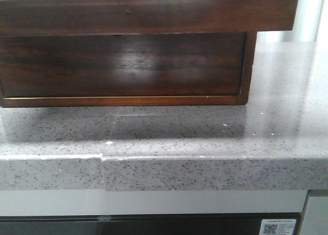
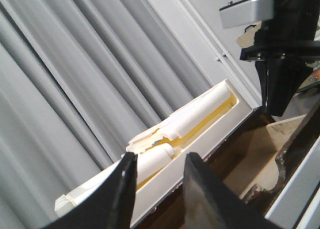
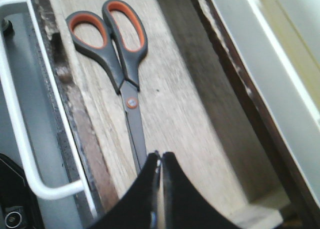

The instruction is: Put scissors in drawer with both arms

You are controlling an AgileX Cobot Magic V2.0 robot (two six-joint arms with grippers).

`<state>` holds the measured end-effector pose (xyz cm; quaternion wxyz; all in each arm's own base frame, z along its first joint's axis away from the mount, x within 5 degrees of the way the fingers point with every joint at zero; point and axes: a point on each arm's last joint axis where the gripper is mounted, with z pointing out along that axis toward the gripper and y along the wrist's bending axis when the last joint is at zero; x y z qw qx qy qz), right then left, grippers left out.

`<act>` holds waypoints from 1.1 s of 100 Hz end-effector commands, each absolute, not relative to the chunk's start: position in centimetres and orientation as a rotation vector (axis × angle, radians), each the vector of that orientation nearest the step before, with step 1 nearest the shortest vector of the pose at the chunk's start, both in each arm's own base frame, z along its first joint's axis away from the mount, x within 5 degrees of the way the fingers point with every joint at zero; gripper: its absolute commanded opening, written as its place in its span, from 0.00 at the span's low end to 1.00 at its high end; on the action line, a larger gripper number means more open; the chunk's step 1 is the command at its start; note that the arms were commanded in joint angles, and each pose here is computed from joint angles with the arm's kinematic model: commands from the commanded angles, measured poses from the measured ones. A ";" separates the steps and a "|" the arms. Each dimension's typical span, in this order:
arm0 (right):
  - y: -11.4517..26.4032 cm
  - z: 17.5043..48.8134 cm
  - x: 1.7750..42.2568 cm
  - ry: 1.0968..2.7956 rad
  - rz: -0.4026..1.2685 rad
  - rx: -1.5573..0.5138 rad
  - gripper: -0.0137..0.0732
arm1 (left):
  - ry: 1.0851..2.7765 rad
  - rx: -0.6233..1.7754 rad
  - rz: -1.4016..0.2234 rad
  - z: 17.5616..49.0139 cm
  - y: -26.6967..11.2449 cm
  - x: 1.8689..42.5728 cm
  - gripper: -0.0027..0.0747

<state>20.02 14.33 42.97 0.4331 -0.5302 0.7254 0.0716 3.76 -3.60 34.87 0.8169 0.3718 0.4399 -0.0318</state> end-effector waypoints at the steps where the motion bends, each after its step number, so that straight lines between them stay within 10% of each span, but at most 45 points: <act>1: 12.8 45.2 19.1 1.799 0.187 -1.198 0.09 | 0.920 0.751 -0.136 35.8 -3.6 3.5 0.20; 17: 10.9 45.2 18.1 1.897 0.184 -1.163 0.09 | 0.988 0.710 -0.182 35.5 -3.2 3.5 0.01; 110: 5.5 40.4 8.3 1.628 0.193 -0.815 0.09 | 1.340 0.537 -0.476 29.8 -1.1 1.8 0.01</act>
